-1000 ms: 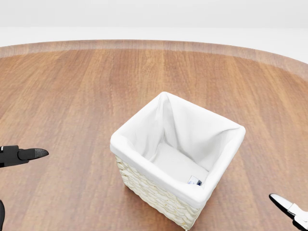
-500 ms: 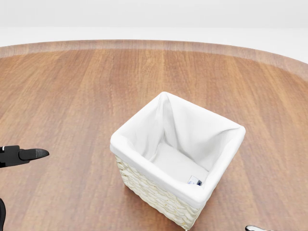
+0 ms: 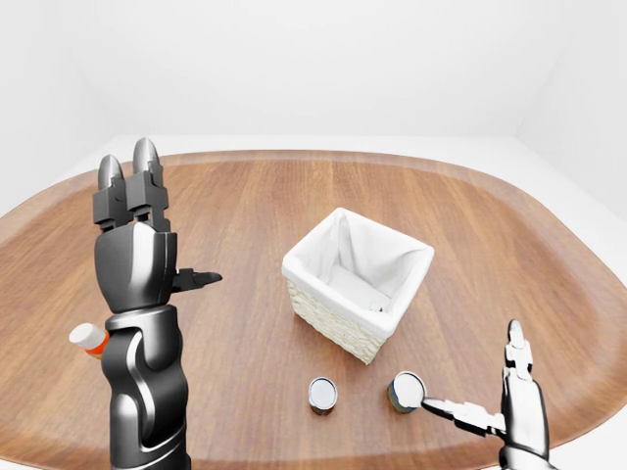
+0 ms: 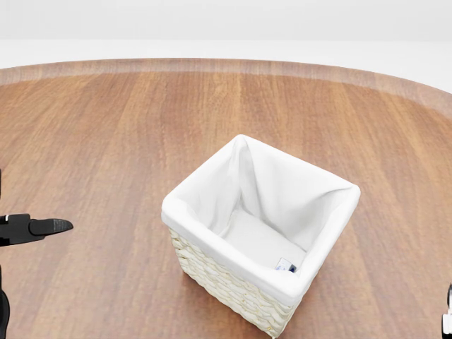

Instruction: Pick up the alphabet soup and the cream cheese box, and put them in the basket.

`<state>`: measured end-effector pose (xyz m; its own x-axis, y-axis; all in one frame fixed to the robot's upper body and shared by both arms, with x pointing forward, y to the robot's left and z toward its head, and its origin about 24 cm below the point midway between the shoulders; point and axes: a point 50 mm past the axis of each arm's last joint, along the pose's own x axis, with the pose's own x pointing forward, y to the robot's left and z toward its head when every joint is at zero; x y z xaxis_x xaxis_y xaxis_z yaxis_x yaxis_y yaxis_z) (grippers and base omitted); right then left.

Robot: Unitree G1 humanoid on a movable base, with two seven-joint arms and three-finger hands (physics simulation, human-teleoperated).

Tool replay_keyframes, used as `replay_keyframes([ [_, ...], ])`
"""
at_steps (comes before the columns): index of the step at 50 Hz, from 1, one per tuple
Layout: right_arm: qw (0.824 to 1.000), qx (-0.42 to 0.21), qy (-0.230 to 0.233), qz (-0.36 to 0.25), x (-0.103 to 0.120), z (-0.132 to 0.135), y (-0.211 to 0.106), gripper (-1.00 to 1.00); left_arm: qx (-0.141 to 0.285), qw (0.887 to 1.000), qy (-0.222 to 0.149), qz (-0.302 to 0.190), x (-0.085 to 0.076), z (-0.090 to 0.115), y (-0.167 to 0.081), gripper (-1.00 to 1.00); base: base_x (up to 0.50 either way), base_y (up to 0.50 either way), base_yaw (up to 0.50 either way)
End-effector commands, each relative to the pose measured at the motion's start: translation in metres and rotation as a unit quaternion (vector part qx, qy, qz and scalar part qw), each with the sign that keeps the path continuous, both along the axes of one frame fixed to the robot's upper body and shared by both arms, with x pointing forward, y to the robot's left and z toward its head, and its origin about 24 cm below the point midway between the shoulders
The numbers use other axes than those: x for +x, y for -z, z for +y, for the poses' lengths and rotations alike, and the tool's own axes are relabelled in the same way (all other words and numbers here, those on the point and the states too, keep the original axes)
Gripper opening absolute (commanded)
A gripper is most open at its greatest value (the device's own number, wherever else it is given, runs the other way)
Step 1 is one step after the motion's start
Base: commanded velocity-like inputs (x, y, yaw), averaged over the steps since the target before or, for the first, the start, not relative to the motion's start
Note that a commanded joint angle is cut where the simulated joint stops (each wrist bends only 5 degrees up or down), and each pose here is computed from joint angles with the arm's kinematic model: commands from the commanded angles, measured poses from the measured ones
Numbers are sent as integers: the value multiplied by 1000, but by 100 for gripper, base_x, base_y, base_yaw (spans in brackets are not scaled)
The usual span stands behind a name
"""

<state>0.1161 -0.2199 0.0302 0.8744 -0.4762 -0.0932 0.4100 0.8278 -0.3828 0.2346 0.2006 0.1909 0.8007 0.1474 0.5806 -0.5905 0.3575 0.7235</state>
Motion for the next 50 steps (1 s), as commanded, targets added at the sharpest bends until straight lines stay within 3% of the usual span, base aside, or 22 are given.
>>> replay_keyframes([
  [1, 999, -10, -11, 43, -4, 0, 13, 100, -2, 1000, 0, 3, 1, 0, 1, 100, 0, 0, 0],
  [18, 996, -38, -26, 71, 8, 14, 34, 100, 3, 1000, 0, 3, 0, -1, 0, 100, 0, 0, 0],
  [34, 994, -73, -62, 44, 18, 33, 30, 100, 4, 1000, 1, 5, 0, -1, 1, 100, 0, 0, 0],
  [39, 990, -121, -56, 38, 25, 37, 34, 100, 0, 1000, 0, 5, 1, 0, 2, 100, 0, 0, 0],
  [50, 990, -128, -56, 16, 32, 43, 35, 100, 6, 1000, 1, 7, 0, -2, 0, 100, 0, 0, 0],
])
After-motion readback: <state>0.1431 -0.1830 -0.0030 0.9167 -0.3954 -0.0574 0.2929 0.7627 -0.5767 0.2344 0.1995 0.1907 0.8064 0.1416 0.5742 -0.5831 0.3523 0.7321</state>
